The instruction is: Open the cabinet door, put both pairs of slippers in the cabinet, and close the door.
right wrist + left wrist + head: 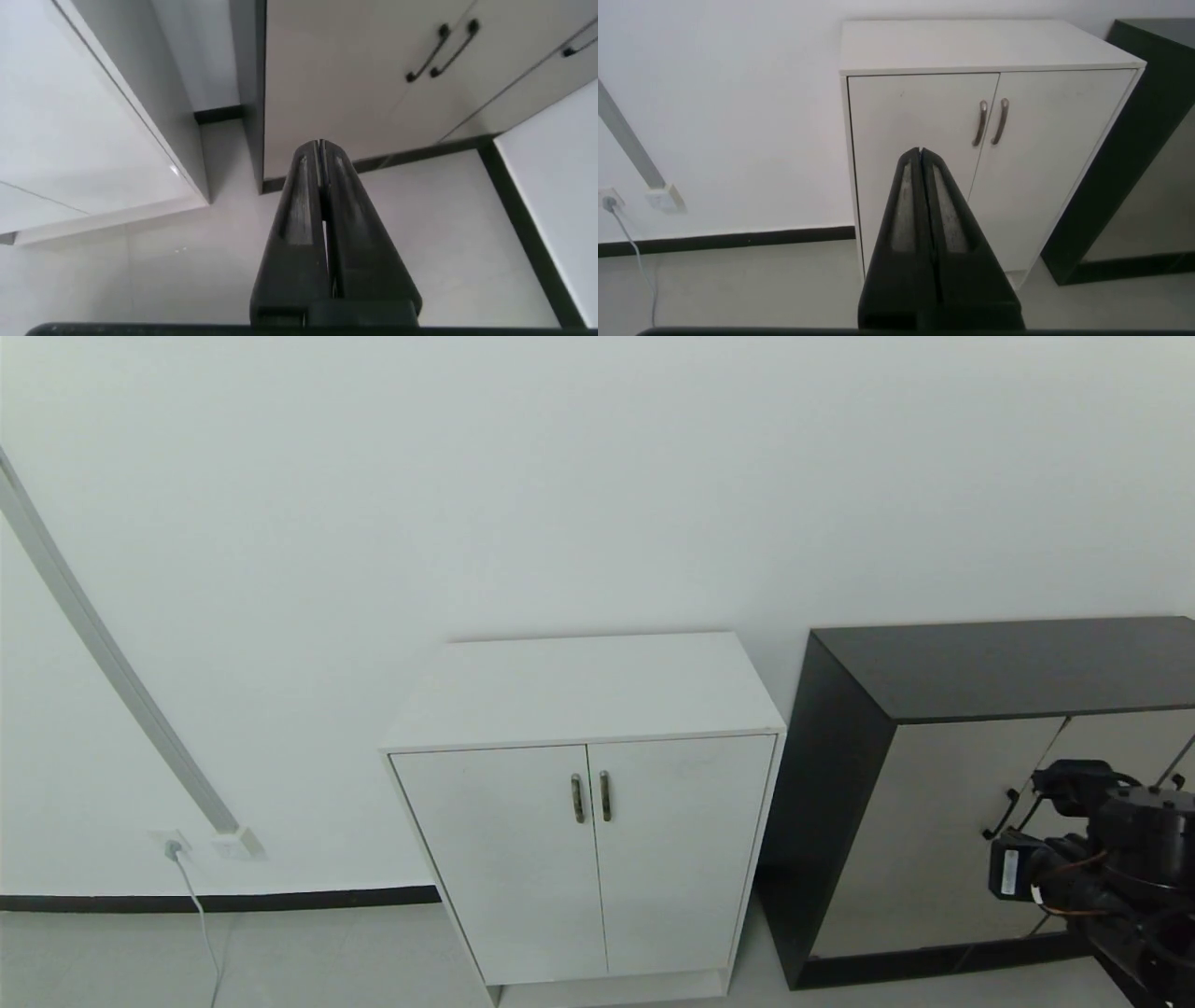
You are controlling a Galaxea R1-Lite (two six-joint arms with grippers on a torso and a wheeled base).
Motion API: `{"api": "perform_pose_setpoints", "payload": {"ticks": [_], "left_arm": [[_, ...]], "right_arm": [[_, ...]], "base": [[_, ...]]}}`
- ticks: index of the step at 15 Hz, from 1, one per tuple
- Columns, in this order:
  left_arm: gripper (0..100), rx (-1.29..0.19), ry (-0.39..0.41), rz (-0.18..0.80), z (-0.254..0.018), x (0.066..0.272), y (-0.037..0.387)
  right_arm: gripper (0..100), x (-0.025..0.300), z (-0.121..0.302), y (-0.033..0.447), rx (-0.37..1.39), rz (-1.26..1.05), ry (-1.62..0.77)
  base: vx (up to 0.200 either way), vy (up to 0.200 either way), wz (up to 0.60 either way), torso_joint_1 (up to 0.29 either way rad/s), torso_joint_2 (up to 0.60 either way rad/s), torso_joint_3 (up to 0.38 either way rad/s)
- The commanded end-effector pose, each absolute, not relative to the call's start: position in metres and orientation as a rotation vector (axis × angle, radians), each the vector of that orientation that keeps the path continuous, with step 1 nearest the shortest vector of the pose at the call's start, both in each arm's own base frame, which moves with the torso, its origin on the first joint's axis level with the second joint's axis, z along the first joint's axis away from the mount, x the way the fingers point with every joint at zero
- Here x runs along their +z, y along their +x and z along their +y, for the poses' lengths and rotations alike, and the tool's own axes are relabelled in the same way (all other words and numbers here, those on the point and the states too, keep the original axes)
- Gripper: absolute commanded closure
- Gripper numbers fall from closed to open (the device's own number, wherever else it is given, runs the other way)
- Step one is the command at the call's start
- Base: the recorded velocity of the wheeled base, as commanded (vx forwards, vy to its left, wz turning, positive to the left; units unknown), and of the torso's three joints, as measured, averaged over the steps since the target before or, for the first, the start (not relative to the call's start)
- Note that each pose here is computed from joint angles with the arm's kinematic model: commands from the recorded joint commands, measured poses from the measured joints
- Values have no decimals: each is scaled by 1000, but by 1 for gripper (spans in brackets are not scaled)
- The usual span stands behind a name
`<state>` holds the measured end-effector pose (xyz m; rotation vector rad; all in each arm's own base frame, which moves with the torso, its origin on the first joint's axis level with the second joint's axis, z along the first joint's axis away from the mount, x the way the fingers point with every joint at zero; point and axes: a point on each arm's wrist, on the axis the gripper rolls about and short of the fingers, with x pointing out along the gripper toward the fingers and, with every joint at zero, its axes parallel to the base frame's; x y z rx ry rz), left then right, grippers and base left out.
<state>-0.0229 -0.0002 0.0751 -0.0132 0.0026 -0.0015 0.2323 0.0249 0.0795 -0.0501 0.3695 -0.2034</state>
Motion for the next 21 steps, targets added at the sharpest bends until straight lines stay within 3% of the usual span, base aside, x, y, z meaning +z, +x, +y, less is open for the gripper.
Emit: {"api": "perform_pose_setpoints", "payload": {"ticks": [1,13,21], "left_arm": [[100,-2,-14,3,0,75,-23],[100,-2,-14,3,0,75,-23],[100,-3,-14,3,0,75,-23]], "right_arm": [[100,97,20,198,-188,312,-50],[100,105,8,77,13,406,-71],[100,83,7,42,169,582,-59]], "base": [[0,0,0,0,0,0],[0,0,0,0,0,0],[0,0,0,0,0,0]]}}
